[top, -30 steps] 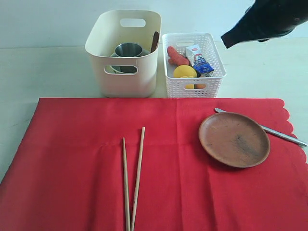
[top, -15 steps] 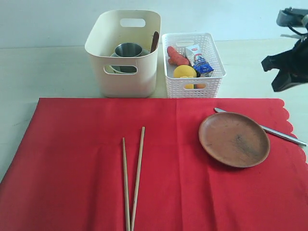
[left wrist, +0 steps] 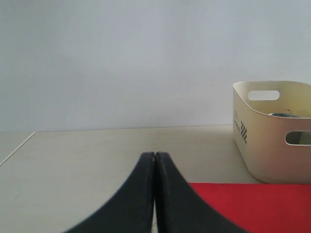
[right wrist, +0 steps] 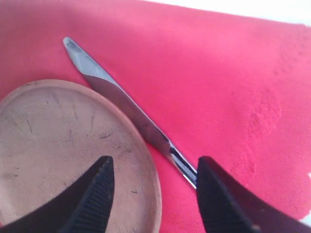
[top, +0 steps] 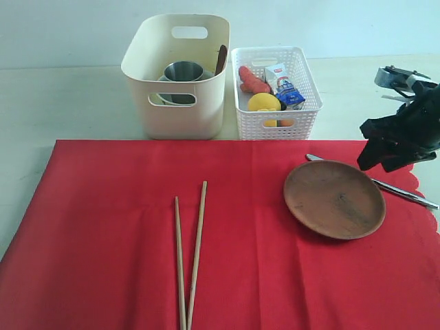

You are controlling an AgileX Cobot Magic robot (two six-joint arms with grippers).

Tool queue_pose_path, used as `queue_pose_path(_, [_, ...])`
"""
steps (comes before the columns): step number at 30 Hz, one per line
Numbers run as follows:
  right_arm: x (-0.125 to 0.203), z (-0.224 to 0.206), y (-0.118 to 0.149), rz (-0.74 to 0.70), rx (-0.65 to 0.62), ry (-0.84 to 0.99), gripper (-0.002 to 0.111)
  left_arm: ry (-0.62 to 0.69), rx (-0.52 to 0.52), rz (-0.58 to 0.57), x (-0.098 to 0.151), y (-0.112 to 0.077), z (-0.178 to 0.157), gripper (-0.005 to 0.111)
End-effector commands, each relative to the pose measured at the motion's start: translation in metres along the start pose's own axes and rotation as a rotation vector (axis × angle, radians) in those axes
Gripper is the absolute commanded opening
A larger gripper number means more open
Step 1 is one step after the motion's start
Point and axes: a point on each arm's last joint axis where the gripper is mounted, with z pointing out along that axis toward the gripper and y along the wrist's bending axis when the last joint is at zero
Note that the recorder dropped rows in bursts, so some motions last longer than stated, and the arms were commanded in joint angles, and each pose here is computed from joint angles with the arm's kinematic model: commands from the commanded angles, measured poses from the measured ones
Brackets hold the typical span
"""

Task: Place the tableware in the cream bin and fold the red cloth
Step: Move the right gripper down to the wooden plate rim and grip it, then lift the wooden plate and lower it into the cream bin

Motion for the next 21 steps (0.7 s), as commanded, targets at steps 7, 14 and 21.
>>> queue_pose_path(7, [0.006, 0.009, 0.006, -0.149, -0.084, -0.070, 0.051, -0.001, 0.002, -0.012, 0.001, 0.000, 0.000, 0.003])
queue_pose_path(14, [0.011, 0.031, 0.009, -0.194, -0.080, -0.007, 0.051, -0.001, 0.002, -0.012, 0.001, 0.000, 0.000, 0.003])
queue_pose_path(21, [0.011, 0.051, 0.027, -0.306, -0.077, 0.032, 0.041, -0.001, 0.002, -0.012, 0.001, 0.000, 0.000, 0.003])
